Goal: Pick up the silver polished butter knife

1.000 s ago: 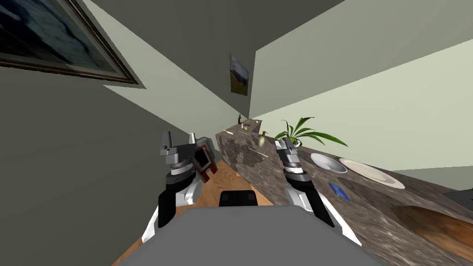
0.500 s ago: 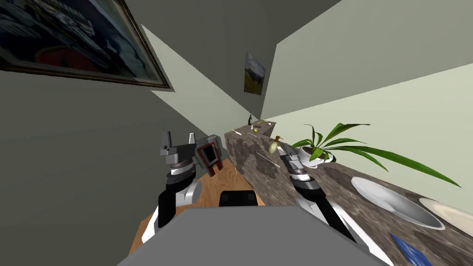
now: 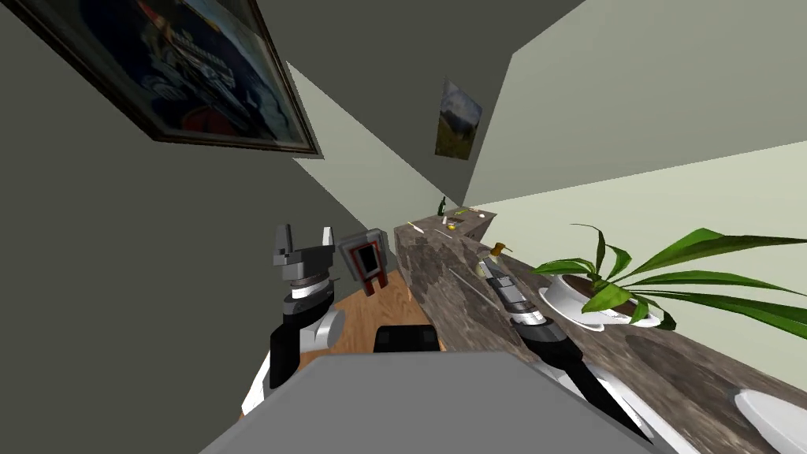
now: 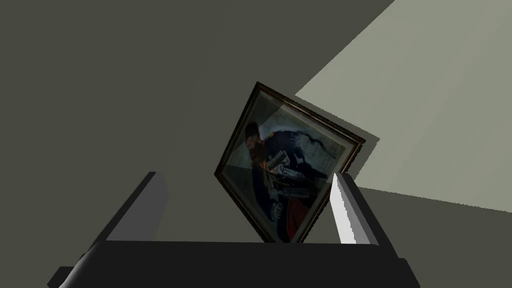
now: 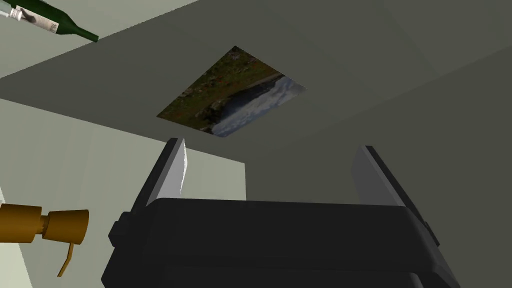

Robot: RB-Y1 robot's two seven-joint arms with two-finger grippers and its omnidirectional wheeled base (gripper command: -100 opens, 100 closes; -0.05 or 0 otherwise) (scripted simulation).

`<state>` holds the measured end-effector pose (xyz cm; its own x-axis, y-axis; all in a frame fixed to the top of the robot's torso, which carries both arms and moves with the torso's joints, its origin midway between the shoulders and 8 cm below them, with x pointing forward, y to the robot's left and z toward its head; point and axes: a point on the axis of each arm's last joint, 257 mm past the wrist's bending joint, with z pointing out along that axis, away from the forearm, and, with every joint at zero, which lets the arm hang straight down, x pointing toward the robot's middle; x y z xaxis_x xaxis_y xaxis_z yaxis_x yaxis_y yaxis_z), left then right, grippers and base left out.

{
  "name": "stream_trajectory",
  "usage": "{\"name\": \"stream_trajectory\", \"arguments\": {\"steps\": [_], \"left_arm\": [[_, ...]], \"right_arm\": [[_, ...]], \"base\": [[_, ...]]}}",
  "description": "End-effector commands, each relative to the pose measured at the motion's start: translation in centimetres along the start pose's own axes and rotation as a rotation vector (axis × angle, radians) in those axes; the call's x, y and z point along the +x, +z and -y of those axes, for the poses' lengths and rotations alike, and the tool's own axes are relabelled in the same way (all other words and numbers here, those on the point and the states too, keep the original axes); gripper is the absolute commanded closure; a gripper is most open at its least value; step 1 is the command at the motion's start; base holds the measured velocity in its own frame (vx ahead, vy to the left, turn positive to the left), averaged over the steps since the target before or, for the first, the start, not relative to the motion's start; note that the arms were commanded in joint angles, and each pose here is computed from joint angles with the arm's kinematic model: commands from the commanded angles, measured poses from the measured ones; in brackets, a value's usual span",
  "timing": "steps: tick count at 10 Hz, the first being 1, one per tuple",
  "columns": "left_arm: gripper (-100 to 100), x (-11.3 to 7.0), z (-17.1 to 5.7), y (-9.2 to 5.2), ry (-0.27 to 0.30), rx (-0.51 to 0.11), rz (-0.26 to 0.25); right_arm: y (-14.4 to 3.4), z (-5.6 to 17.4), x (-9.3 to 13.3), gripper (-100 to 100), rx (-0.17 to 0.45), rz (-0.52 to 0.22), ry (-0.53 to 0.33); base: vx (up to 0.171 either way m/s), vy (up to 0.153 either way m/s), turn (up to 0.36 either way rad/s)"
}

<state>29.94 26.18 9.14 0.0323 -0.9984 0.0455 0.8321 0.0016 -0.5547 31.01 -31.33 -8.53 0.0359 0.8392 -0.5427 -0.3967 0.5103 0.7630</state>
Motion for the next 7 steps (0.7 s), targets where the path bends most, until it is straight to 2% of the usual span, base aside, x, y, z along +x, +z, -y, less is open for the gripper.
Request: {"name": "stream_trajectory", "arguments": {"steps": [1,2,3,4,5,7], "left_arm": [[0,0.0,0.0,0.0,0.000,0.000,0.000],[0,0.0,0.0,0.0,0.000,0.000,0.000],[0,0.0,0.0,0.0,0.000,0.000,0.000],[0,0.0,0.0,0.0,0.000,0.000,0.000],[0,0.0,0.0,0.0,0.000,0.000,0.000],[0,0.0,0.0,0.0,0.000,0.000,0.000]], "right_arm": [[-1.6,1.3,0.3,-100,0.049,-0.046,-0.058],[-3.0,2.5,0.6,-100,0.093,-0.081,-0.096],[-3.4,2.8,0.7,-100,0.108,-0.085,-0.095],[-4.7,3.8,1.0,-100,0.148,-0.122,-0.135],[-5.0,3.9,1.0,-100,0.155,-0.124,-0.135],[-8.0,6.2,1.5,-100,0.241,-0.208,-0.218]], "base": [[0.061,-0.040,0.329],[0.077,-0.052,0.407],[0.059,-0.042,0.177],[0.053,-0.023,0.251],[0.037,-0.020,0.130],[0.050,-0.023,0.286]]}}
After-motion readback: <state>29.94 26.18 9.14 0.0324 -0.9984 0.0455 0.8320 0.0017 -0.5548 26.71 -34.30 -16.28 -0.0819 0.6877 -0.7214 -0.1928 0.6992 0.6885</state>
